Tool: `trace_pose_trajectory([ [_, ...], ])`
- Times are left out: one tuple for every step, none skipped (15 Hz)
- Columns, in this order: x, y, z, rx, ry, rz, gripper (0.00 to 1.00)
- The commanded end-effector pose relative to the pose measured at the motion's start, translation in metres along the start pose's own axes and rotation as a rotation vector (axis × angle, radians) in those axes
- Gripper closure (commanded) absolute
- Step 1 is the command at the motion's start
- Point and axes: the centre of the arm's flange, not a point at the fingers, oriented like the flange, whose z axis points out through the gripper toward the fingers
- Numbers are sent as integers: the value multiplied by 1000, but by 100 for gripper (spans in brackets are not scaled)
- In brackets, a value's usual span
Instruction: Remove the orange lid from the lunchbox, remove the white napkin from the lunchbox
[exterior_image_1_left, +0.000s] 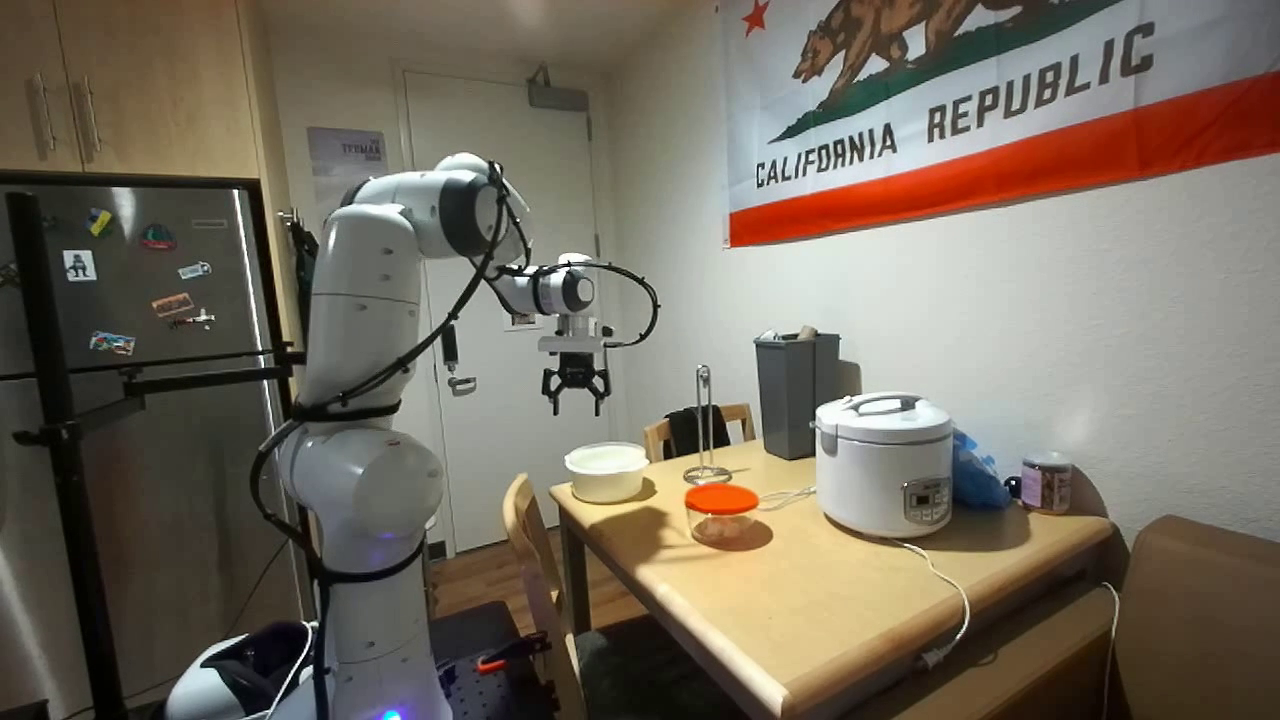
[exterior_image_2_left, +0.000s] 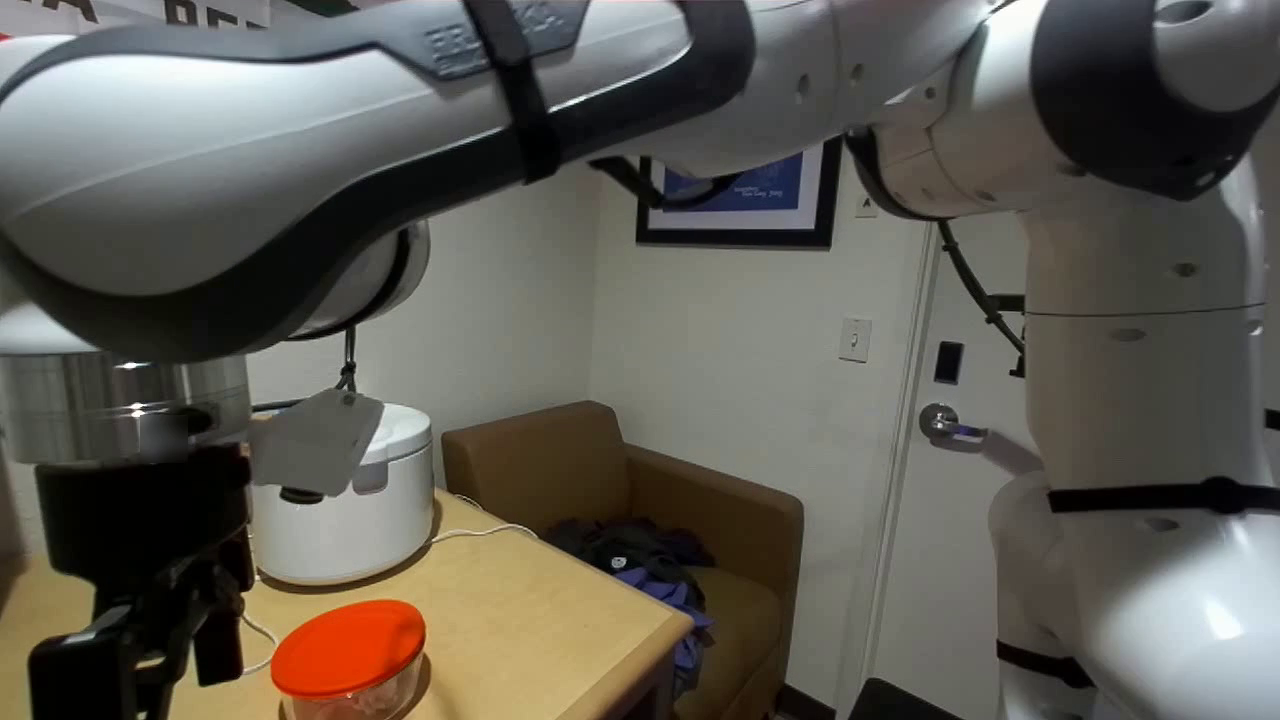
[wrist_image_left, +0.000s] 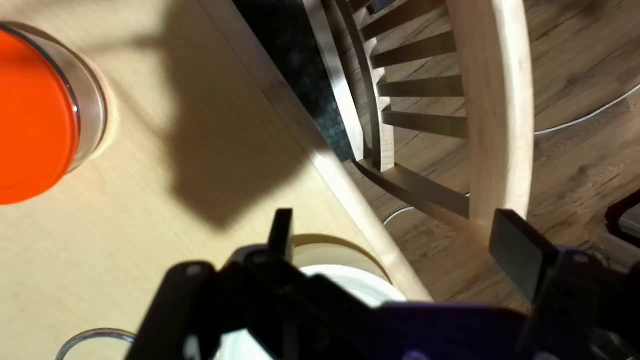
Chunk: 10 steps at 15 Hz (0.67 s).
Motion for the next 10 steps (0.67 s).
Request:
trace_pose_trajectory([
  [55, 24, 4, -22, 11, 46, 0],
  [61, 28, 5, -28, 7, 31, 0],
  [63, 29, 3, -34, 7, -4, 0],
  [40, 27, 14, -18, 12, 16, 0],
  [46, 29, 15, -19, 17, 11, 0],
  [51, 30, 15, -19, 21, 8, 0],
  [53, 29, 15, -18, 23, 6, 0],
  [54, 28, 14, -18, 24, 4, 0],
  [50, 32, 13, 1, 40, 28, 0],
  [54, 35, 14, 26, 55, 77, 0],
])
